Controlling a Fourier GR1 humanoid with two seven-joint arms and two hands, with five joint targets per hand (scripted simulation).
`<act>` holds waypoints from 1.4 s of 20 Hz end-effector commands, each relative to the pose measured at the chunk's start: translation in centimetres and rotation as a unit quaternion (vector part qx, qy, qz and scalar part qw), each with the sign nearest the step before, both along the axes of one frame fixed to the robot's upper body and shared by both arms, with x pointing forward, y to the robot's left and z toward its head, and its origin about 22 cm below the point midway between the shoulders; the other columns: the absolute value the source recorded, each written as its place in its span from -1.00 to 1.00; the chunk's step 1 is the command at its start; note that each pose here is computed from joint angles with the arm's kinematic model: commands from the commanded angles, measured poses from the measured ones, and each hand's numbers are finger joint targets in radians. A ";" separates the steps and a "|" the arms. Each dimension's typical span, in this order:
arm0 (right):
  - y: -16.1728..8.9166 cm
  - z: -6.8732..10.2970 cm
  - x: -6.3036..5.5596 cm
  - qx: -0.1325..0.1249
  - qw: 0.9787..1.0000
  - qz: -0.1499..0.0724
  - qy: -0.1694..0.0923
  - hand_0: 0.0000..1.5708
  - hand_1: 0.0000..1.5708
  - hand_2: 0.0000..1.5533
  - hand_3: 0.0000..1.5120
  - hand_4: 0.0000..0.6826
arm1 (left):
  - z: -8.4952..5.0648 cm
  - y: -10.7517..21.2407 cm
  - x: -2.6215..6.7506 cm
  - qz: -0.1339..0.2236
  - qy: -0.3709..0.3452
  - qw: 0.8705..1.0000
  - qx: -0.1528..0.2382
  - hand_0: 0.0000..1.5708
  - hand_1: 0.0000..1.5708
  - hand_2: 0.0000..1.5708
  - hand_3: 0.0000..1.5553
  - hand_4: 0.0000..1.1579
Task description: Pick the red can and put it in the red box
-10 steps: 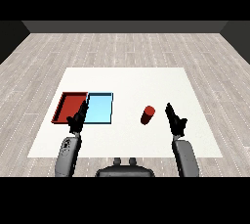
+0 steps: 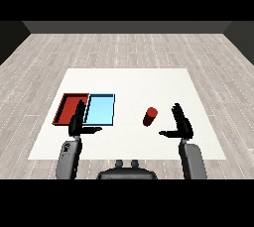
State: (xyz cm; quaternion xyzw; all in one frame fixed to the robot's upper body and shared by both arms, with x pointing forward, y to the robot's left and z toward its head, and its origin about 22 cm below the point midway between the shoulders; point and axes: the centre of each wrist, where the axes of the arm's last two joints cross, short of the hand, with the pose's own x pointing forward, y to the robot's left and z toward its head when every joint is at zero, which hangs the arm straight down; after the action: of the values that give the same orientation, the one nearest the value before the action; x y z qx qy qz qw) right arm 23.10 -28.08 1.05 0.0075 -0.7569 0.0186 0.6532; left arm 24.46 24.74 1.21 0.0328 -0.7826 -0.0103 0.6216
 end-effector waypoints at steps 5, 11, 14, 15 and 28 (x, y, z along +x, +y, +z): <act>-2.3 0.1 0.8 0.019 0.997 0.024 -0.069 -1.00 -1.00 -1.00 -1.00 -1.00 | 0.5 1.4 -0.93 -0.002 -0.072 0.997 -0.027 -1.00 -1.00 -1.00 -1.00 -1.00; -1.1 -0.6 -0.2 0.031 0.997 0.027 -0.065 -1.00 -1.00 -1.00 -1.00 -1.00 | -0.3 2.3 -1.30 0.001 -0.082 0.996 -0.016 -1.00 -1.00 -1.00 -1.00 -1.00; -1.9 0.3 0.5 0.041 0.997 0.013 -0.065 -1.00 -1.00 -1.00 -1.00 -1.00 | -0.4 2.9 -0.45 -0.008 -0.090 0.996 -0.018 -1.00 -1.00 -1.00 -1.00 -1.00; -1.2 -1.0 -0.3 0.022 0.998 0.010 -0.061 -1.00 -1.00 -1.00 -1.00 -1.00 | -1.1 0.9 0.14 0.011 -0.090 0.996 -0.014 -1.00 -1.00 -1.00 -1.00 -1.00; -1.7 -2.1 1.9 0.051 0.998 0.022 -0.041 -1.00 -1.00 -1.00 -1.00 -1.00 | -0.7 2.7 0.84 -0.009 -0.078 0.997 -0.022 -1.00 -1.00 -1.00 -1.00 -1.00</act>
State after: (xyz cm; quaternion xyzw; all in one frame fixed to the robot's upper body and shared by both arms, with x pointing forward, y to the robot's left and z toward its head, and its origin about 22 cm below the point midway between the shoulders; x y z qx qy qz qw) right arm 25.29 -29.13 -0.82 0.0514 -0.7895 -0.0012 0.6116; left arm 24.23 26.01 0.44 0.0181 -0.8292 0.0050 0.5586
